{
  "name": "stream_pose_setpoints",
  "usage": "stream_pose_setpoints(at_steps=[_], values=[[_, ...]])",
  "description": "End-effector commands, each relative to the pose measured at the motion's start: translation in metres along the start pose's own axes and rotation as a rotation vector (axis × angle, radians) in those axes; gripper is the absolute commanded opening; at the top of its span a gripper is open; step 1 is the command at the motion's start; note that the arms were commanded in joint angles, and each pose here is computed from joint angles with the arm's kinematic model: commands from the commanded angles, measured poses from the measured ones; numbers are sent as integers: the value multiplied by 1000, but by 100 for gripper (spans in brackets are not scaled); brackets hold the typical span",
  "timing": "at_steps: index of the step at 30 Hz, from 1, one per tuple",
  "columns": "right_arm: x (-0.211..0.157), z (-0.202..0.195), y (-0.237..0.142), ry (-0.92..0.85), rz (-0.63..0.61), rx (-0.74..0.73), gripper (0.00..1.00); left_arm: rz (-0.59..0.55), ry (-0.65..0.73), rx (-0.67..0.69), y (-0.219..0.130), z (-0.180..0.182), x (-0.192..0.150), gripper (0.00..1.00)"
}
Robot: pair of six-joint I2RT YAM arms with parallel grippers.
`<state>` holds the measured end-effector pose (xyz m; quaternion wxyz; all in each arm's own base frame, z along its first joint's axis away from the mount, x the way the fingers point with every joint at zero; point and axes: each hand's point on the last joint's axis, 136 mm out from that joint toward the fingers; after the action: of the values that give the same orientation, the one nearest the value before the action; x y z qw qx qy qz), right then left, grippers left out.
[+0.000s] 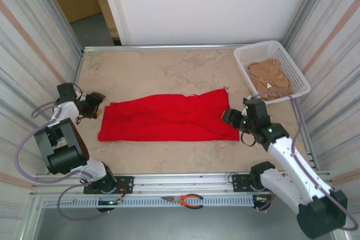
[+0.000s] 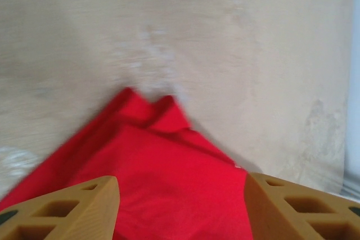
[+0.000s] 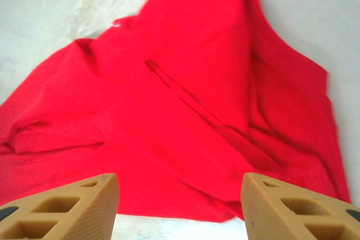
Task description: Fold the inside-out t-shirt
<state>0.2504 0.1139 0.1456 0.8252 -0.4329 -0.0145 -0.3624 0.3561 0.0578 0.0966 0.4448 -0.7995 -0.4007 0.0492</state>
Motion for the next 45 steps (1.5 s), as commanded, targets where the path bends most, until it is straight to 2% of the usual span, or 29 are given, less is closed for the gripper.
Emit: stream_pose_setpoints(at_steps=[1, 3, 7, 13, 21, 24, 26, 27, 29, 39, 45], values=[[8, 37, 17, -113, 76, 51, 59, 28, 154, -39, 0, -44, 2, 62], [14, 43, 35, -154, 117, 4, 59, 62, 222, -54, 8, -66, -5, 62], [17, 50, 75, -172, 199, -62, 57, 130, 291, -39, 29, -80, -24, 62], [-7, 49, 123, -212, 302, -160, 55, 206, 288, 15, 56, -60, -42, 62], [-11, 32, 154, -210, 279, -269, 52, 242, 260, 56, 73, -40, -51, 63], [-10, 32, 163, -205, 276, -278, 45, 246, 250, 62, 77, -36, -53, 62], [-11, 32, 168, -201, 285, -277, 30, 253, 244, 66, 79, -33, -55, 63], [-11, 33, 169, -203, 289, -275, 22, 252, 243, 68, 80, -33, -54, 63], [-11, 35, 169, -201, 297, -269, 0, 253, 238, 75, 82, -31, -55, 62], [-15, 47, 112, -188, 231, -183, 0, 259, 230, 85, 86, -27, -55, 63], [-55, 41, 78, -184, 228, -157, 0, 251, 233, 83, 83, -30, -54, 62]])
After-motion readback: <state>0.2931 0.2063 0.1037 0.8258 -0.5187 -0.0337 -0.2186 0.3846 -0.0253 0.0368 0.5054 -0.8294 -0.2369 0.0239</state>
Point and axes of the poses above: each hand's point on the last joint's axis, 136 mm out from that joint toward the fingers, its own y axis out along the fingers, its own z axis along the line the jaws close on, x = y × z, and after that the axes turned 14 degrees about y, right-handed
